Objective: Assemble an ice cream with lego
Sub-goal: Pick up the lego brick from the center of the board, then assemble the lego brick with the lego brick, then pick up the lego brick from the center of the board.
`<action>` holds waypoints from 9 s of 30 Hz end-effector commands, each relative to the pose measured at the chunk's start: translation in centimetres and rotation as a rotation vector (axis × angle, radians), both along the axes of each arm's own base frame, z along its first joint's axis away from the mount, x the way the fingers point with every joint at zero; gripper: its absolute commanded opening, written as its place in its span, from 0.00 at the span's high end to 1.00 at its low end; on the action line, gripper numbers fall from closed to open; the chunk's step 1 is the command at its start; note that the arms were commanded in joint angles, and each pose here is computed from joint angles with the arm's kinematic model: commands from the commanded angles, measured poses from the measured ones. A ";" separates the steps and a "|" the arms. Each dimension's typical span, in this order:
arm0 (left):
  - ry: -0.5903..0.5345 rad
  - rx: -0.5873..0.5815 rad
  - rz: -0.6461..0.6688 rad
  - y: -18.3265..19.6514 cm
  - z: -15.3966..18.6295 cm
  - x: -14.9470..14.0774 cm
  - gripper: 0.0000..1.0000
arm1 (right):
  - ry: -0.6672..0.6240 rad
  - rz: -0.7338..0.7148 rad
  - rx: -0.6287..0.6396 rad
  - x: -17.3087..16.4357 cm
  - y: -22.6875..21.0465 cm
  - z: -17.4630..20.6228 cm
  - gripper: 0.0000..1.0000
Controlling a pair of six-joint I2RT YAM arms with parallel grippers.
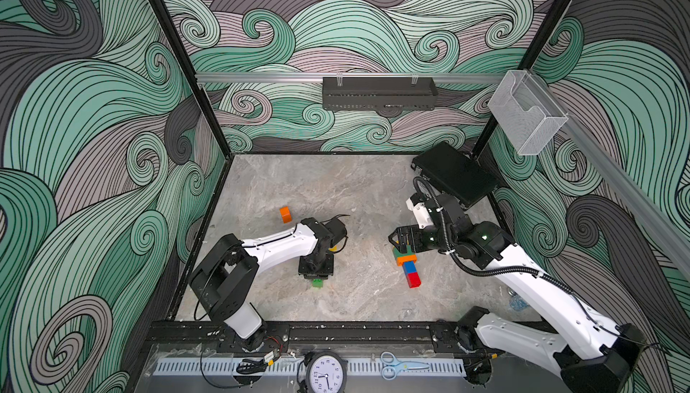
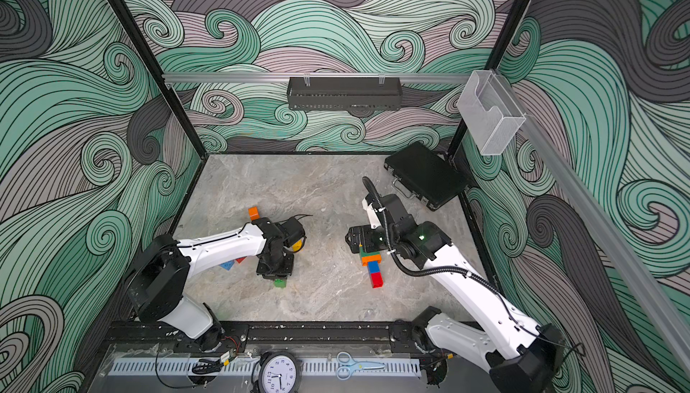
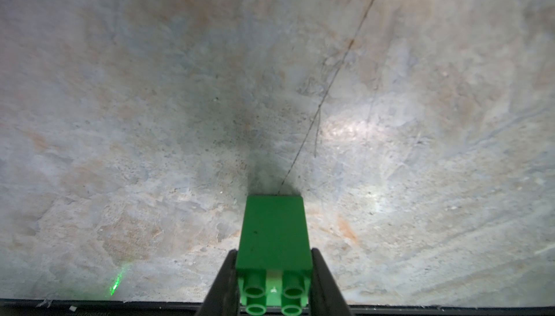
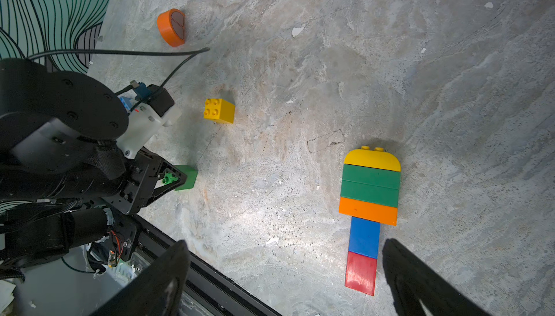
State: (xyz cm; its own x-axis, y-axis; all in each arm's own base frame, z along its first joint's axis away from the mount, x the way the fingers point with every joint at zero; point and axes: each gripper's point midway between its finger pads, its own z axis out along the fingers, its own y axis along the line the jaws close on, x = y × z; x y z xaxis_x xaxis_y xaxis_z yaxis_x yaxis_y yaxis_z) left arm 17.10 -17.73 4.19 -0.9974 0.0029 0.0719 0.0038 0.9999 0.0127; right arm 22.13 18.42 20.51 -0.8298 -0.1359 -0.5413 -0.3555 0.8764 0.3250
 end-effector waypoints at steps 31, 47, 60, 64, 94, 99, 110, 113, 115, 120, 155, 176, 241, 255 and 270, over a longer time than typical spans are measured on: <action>-0.070 -0.024 0.237 -3.5 5.5 11.0 0.94 | 0.040 -0.082 0.025 1.5 -1.9 -1.5 0.01; -0.052 0.016 0.253 -2.6 3.8 10.8 0.97 | 0.050 -0.098 0.034 1.1 -2.4 -1.6 0.01; -0.082 -0.035 0.256 -3.2 5.2 11.3 0.99 | 0.056 -0.099 0.033 1.0 -2.5 -1.4 0.01; -0.083 -0.016 0.236 -3.0 5.4 11.6 0.99 | 0.060 -0.098 0.033 1.1 -2.4 -1.5 0.01; -0.024 0.010 0.178 -2.7 2.7 11.5 1.00 | 0.072 -0.103 0.032 0.9 -2.6 -1.5 0.01; 0.054 0.019 0.115 -2.4 1.2 10.6 1.00 | 0.080 -0.102 0.022 0.7 -2.7 -1.4 0.01; 0.140 0.054 -0.007 -2.3 -0.9 8.1 1.00 | 0.087 -0.117 0.022 0.6 -2.9 -1.5 0.01; 0.122 0.058 0.001 -2.2 -0.5 8.2 1.00 | 0.084 -0.121 0.023 0.6 -2.9 -1.3 0.01; 0.103 0.055 0.007 -2.2 -0.2 8.5 1.00 | 0.084 -0.124 0.025 0.7 -2.9 -1.2 0.01; 0.095 0.046 0.007 -2.7 0.0 9.0 1.00 | 0.083 -0.125 0.027 0.8 -2.9 -1.0 0.01; 0.099 0.050 0.046 -1.2 2.0 7.8 1.00 | 0.074 -0.128 0.042 1.1 -2.7 -0.4 0.01; 0.005 -0.001 0.084 -2.4 4.1 10.1 0.78 | 0.062 -0.139 0.035 0.7 -3.1 -0.2 0.01; -0.240 0.065 0.551 11.4 2.9 8.6 0.01 | 0.035 -0.065 0.055 1.3 -1.9 0.3 0.01; -0.265 0.013 0.632 12.8 0.4 8.8 0.01 | 0.021 -0.066 0.055 1.5 -1.9 0.9 0.01; -0.295 0.031 0.660 13.9 -1.3 9.8 0.01 | 0.022 -0.073 0.054 1.4 -2.1 1.2 0.01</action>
State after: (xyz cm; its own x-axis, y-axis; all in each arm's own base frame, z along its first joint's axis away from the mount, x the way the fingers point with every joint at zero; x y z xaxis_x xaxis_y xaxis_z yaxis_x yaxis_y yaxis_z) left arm 26.37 -4.32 3.37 -0.7790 -0.5963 -0.1939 -0.5975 0.7997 -0.0585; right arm 23.39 16.49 20.93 -0.8557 -0.0498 -0.5151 -0.2814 0.8801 0.3824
